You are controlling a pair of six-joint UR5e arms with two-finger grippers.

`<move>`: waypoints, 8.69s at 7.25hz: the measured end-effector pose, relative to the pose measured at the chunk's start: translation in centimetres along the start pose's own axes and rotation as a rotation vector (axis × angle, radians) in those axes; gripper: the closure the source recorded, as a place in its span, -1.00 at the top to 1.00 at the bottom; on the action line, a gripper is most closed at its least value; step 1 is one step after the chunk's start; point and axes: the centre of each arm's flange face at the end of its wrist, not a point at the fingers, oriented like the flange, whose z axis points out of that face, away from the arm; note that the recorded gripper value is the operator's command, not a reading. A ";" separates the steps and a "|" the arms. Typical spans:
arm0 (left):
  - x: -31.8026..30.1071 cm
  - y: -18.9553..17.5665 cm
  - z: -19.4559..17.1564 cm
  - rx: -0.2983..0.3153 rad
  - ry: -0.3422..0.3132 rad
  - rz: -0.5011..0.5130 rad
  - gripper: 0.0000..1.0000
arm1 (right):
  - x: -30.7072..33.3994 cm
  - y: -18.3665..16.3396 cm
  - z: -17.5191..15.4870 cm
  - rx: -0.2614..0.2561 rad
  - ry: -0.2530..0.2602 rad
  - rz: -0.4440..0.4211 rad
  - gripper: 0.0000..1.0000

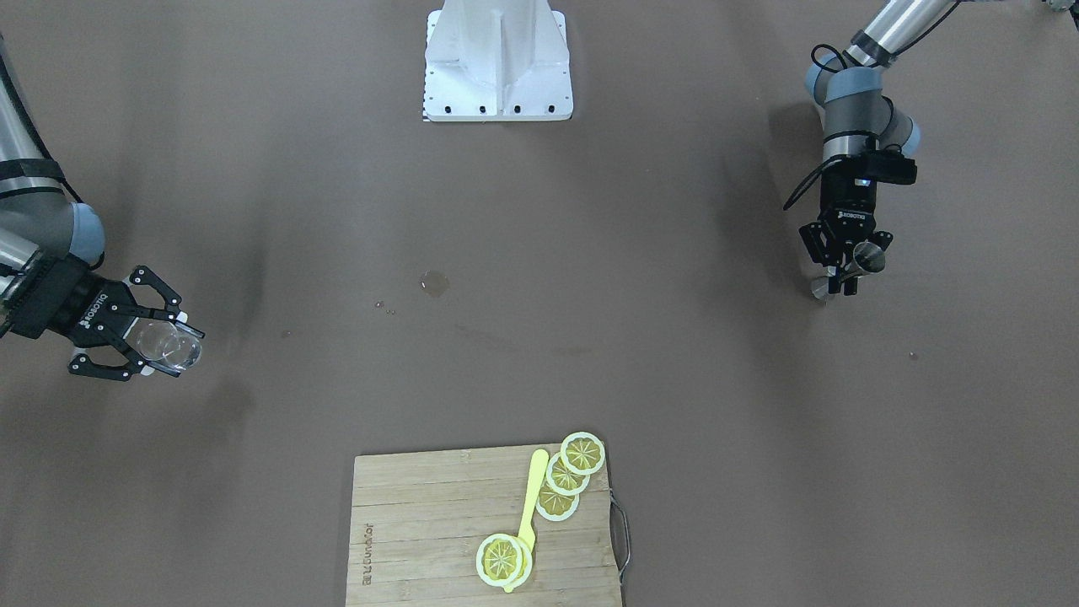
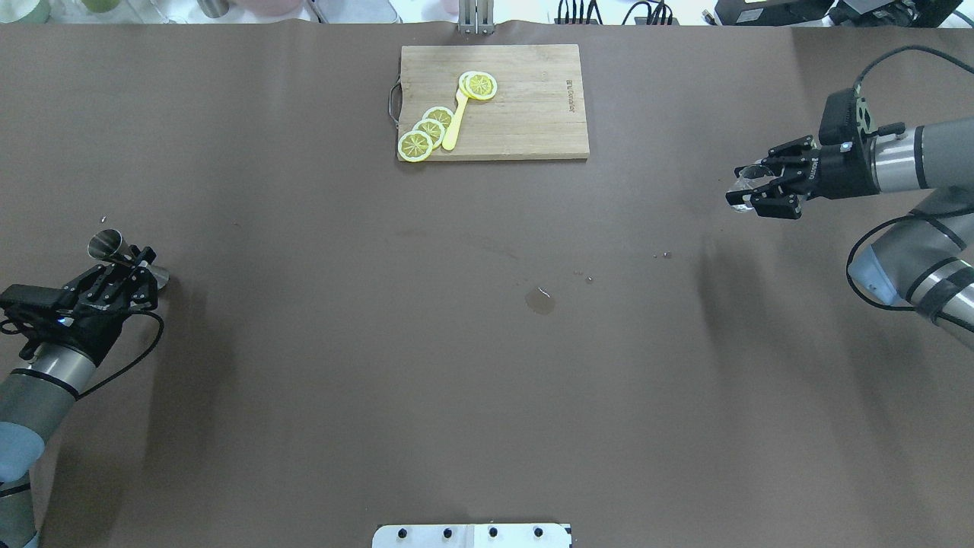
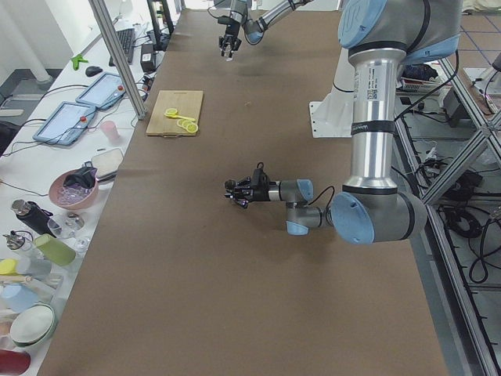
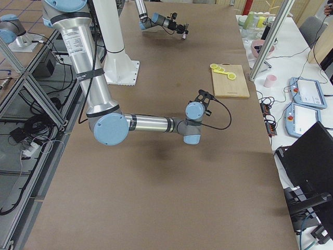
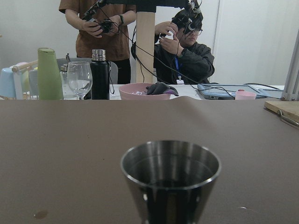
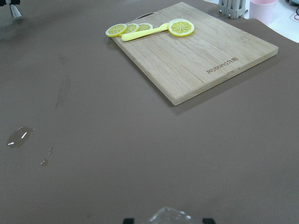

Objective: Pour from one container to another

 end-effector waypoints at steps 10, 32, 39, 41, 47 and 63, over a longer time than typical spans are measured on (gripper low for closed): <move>13.6 -3.1 -0.2 -0.219 0.451 0.092 -1.00 | -4.0 -10.7 6.1 -0.060 -0.050 -0.099 -1.00; 35.5 -16.0 19.1 -0.335 1.130 0.771 -1.00 | -20.3 -27.9 10.2 -0.240 -0.169 -0.203 -1.00; 38.6 -16.4 19.2 -0.303 1.109 0.811 -1.00 | -19.4 -27.2 9.3 -0.313 -0.152 -0.211 -1.00; 39.5 -16.8 19.1 -0.294 1.111 0.810 -1.00 | -19.0 -27.5 9.2 -0.360 -0.142 -0.215 -1.00; 41.5 -16.8 18.5 -0.281 1.109 0.807 -1.00 | -20.1 -28.9 10.8 -0.476 -0.145 -0.215 -1.00; 41.7 -17.1 18.2 -0.278 1.108 0.803 -1.00 | -20.6 -32.6 14.9 -0.705 -0.108 -0.168 -1.00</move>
